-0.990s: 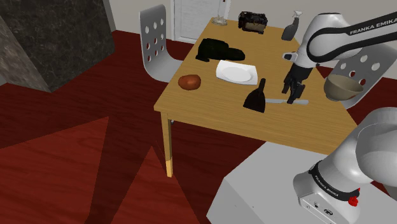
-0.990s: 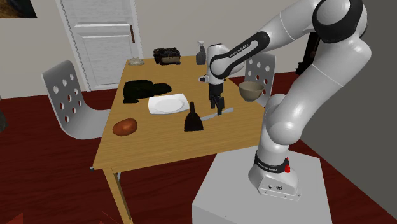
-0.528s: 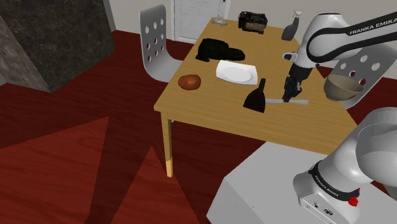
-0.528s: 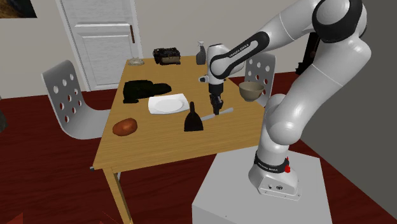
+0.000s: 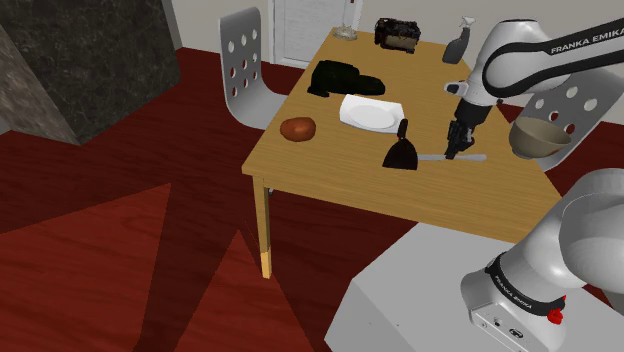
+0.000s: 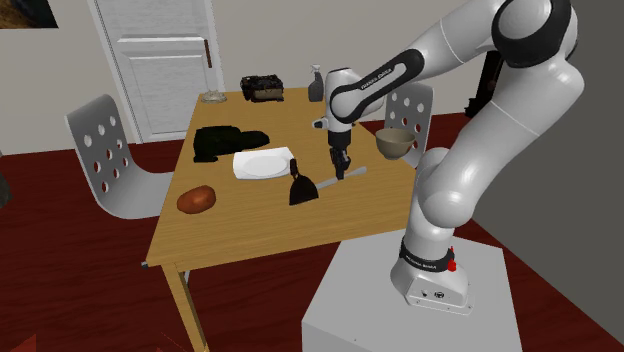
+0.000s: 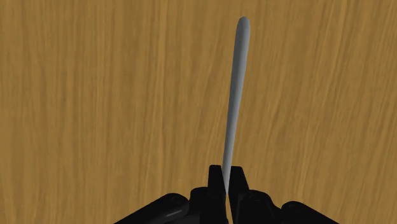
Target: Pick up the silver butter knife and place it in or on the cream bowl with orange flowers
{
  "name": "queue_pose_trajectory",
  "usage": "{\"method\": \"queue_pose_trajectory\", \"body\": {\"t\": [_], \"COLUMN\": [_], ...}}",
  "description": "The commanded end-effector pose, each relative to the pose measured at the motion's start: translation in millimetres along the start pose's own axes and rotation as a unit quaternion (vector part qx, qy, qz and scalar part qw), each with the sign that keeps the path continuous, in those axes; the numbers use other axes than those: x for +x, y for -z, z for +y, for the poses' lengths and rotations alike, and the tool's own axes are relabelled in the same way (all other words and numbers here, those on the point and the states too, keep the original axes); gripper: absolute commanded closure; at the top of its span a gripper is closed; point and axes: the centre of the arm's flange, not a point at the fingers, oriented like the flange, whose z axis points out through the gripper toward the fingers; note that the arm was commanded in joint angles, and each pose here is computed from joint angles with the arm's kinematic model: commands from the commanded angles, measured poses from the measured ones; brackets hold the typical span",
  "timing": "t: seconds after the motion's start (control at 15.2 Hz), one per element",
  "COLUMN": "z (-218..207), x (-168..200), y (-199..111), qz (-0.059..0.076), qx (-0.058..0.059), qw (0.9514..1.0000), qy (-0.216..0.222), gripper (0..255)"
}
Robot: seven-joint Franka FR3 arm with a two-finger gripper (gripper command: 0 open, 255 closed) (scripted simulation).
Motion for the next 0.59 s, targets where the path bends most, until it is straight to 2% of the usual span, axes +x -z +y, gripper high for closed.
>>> {"method": "queue_pose_trajectory", "body": {"t": [0.0, 0.53], "z": [-1, -5], "x": [0, -1], "y": [8, 50], "qz": [0.000, 0.000], "qx": [0.000, 0.000], "qw": [1.0000, 1.0000], "qy": [0.000, 0.000], "gripper": [255, 255]}}
